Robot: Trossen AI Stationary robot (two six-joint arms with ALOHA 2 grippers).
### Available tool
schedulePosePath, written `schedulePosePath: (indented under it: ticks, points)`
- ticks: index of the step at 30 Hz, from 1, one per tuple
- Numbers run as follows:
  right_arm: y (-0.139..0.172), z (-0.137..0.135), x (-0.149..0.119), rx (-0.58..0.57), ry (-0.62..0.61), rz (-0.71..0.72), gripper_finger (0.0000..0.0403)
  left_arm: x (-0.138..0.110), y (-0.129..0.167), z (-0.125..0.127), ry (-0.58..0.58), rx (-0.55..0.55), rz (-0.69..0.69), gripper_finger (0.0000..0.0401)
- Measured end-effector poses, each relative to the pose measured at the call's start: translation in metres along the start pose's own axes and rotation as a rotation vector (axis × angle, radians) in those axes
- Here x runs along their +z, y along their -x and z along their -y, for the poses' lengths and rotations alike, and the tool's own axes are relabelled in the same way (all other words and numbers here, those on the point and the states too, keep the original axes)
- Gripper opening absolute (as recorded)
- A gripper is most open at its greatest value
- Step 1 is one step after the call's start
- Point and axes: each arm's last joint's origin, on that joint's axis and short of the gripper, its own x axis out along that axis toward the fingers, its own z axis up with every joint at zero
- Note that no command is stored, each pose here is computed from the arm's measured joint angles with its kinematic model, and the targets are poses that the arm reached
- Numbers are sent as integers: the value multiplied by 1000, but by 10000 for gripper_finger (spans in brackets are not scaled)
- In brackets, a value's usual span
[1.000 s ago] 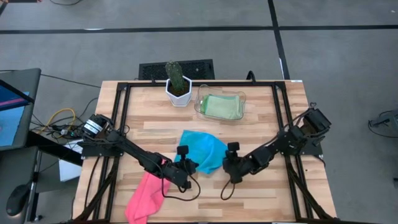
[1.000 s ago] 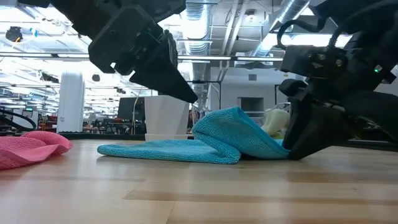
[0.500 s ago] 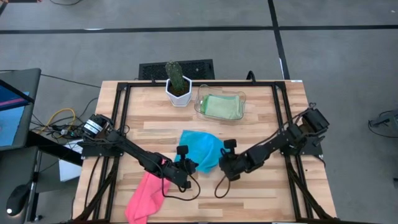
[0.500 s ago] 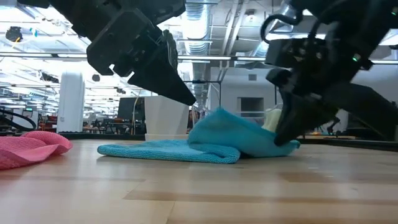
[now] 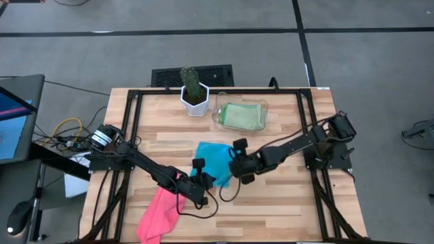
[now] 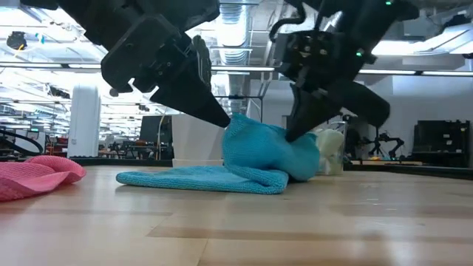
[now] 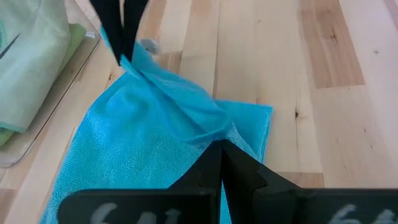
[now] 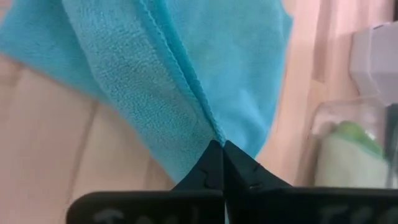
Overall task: Fold microfiber towels
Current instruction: Fold the blue towel on the table
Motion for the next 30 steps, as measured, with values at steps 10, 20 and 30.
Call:
schedulePosePath:
  ticks: [10,20,30]
  points:
    - [-12,28,4,69,-39,95,16,-7,2,0,-46,9,-59,0]
    - [-36,26,6,121,-13,123,21,5,26,-10,-11,10,-44,0]
    - [-39,33,21,47,33,133,26,5,23,-8,2,-2,-39,0]
